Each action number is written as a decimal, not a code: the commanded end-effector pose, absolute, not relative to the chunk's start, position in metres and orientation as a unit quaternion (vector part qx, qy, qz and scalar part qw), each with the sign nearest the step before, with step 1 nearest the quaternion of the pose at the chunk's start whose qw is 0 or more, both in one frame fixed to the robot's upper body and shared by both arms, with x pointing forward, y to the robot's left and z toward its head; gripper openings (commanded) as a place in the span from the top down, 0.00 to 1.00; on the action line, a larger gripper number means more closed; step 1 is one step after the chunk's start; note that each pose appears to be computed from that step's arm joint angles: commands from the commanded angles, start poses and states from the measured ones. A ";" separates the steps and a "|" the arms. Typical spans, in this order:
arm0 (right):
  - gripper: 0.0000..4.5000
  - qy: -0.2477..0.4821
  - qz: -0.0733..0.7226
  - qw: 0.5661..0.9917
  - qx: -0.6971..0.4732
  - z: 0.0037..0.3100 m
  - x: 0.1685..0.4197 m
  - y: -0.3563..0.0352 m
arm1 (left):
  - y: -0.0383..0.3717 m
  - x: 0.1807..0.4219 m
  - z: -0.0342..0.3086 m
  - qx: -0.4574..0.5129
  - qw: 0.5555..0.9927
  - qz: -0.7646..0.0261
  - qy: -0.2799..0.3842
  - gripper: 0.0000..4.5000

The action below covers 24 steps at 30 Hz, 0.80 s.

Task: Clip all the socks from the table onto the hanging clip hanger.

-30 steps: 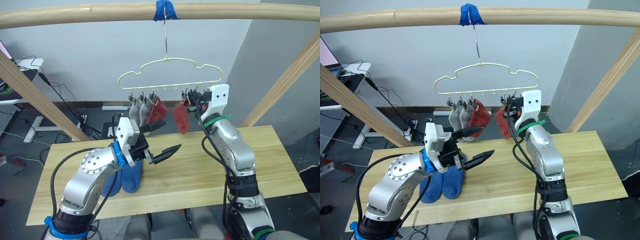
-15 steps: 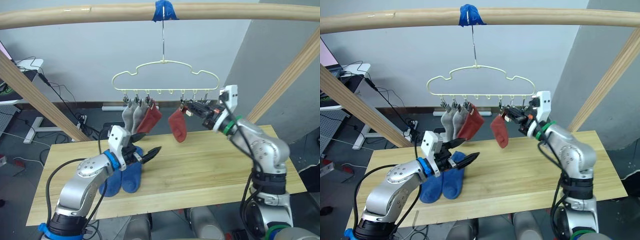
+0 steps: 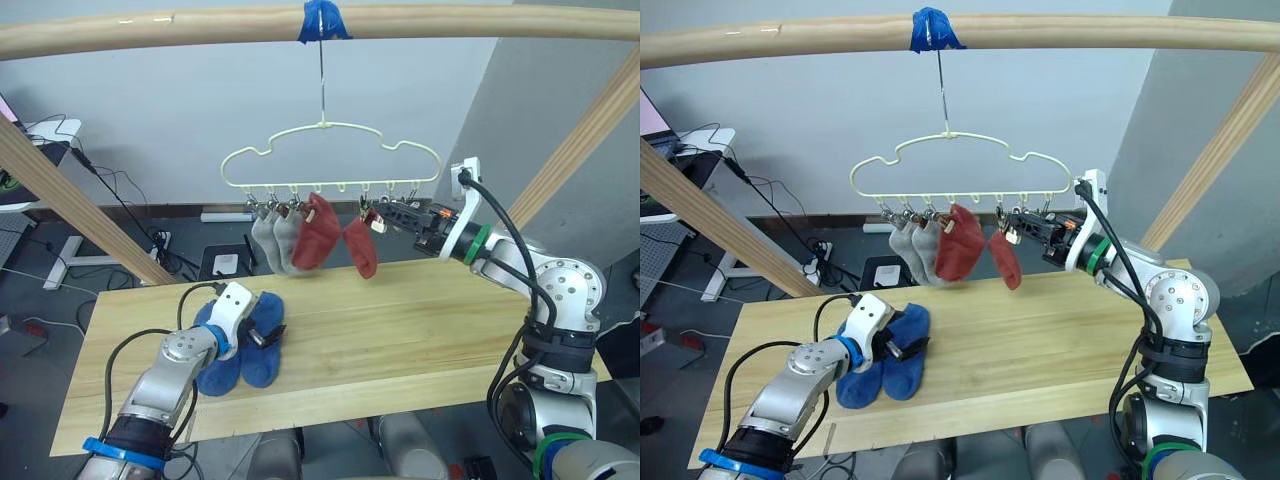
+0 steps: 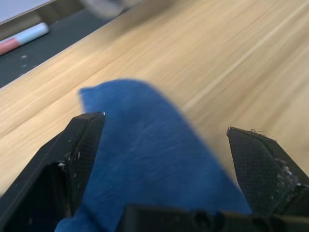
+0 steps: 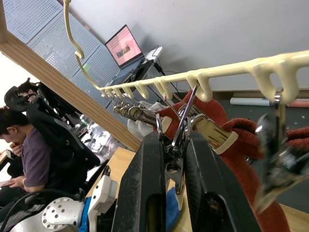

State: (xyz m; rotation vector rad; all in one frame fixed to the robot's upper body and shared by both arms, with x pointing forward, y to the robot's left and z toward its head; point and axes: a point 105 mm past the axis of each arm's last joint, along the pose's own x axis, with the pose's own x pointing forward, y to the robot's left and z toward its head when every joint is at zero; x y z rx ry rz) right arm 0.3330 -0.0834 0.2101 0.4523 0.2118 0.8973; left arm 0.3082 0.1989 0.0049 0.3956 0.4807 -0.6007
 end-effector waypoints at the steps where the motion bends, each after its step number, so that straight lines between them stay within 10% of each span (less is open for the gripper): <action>1: 0.96 0.072 0.444 0.868 0.209 0.224 0.326 -0.080 | 0.195 0.308 -0.002 0.189 0.905 -0.301 0.234 0.00; 7: 0.96 0.068 0.431 0.874 0.214 0.225 0.328 -0.082 | 0.187 0.305 -0.019 0.190 0.886 -0.336 0.255 0.00; 14: 0.96 0.066 0.424 0.878 0.214 0.227 0.328 -0.085 | 0.182 0.292 -0.029 0.223 0.855 -0.386 0.264 0.30; 24: 0.96 0.067 0.416 0.882 0.213 0.225 0.331 -0.088 | 0.154 0.278 0.002 0.194 0.856 -0.444 0.182 0.49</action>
